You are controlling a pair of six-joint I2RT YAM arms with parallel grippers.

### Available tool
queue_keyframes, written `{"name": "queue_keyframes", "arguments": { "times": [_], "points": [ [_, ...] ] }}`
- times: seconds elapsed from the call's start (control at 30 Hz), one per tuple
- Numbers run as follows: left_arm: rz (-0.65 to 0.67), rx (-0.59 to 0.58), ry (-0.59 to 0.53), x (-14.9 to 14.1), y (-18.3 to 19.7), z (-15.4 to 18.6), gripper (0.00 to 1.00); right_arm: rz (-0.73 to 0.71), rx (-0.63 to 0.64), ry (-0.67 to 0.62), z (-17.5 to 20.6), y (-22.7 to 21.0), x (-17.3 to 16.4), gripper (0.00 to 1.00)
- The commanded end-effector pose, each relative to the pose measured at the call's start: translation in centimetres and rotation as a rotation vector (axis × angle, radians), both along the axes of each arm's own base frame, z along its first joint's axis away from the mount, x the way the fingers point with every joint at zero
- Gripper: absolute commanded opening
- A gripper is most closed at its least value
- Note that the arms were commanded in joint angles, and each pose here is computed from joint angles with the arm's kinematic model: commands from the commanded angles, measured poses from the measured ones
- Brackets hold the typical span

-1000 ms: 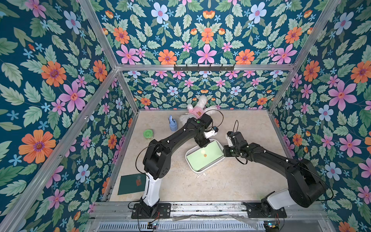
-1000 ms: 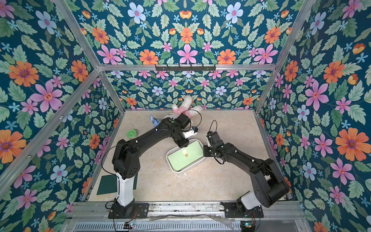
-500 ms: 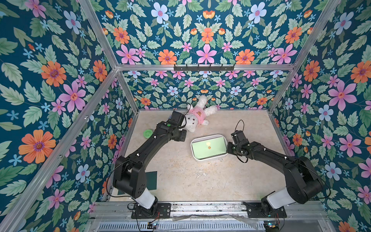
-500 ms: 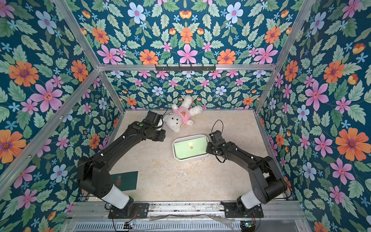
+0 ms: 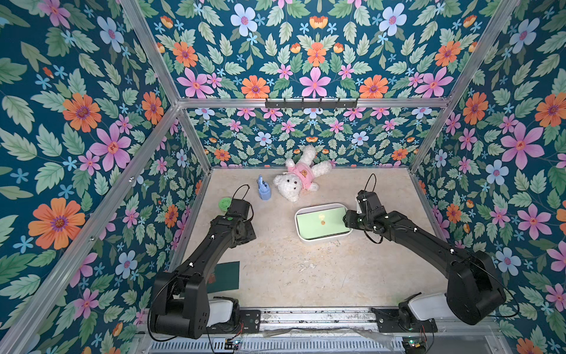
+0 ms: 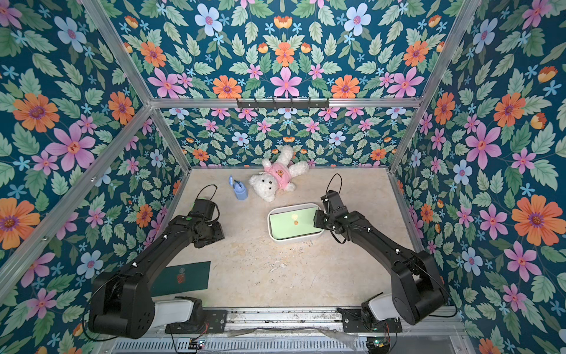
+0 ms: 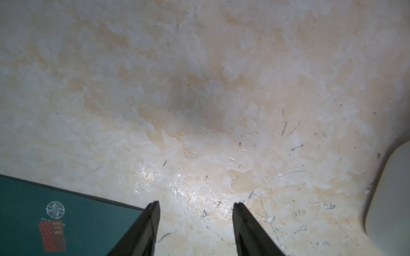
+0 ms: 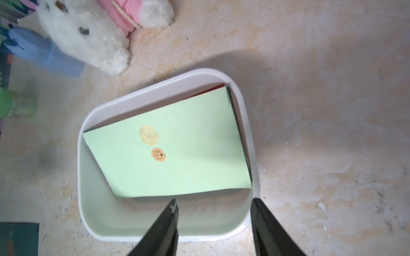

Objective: Put the sealed envelopes into the storage box
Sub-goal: Place the storage box at the center of the board, then move the envelope to the center of the board.

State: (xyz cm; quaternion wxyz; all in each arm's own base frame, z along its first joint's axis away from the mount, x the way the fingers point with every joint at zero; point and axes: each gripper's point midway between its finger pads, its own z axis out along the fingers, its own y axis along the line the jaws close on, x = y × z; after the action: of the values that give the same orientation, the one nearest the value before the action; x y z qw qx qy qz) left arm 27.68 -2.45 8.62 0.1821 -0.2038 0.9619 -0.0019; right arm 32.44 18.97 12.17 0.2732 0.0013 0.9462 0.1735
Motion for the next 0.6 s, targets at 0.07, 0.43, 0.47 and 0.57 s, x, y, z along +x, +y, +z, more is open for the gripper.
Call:
{"name": "queue_keyframes", "arguments": {
  "times": [0.07,0.43,0.47,0.57],
  "points": [
    [0.185,-0.008,0.055,-2.1,2.6,-1.8,0.61,0.075,-0.033,0.018,-0.9,1.5,-1.2,0.56],
    [0.292,-0.024,0.122,-5.7,3.0,-5.0,0.6,0.081,0.023,-0.05,0.9,2.6,-0.8,0.56],
    [0.287,-0.026,0.126,-5.8,2.9,-5.3,0.6,0.082,0.021,-0.052,1.0,2.5,-0.9,0.56],
    [0.279,-0.04,0.136,-6.2,2.7,-6.2,0.59,0.078,0.019,-0.058,1.3,2.4,-0.9,0.56]
  ]
}}
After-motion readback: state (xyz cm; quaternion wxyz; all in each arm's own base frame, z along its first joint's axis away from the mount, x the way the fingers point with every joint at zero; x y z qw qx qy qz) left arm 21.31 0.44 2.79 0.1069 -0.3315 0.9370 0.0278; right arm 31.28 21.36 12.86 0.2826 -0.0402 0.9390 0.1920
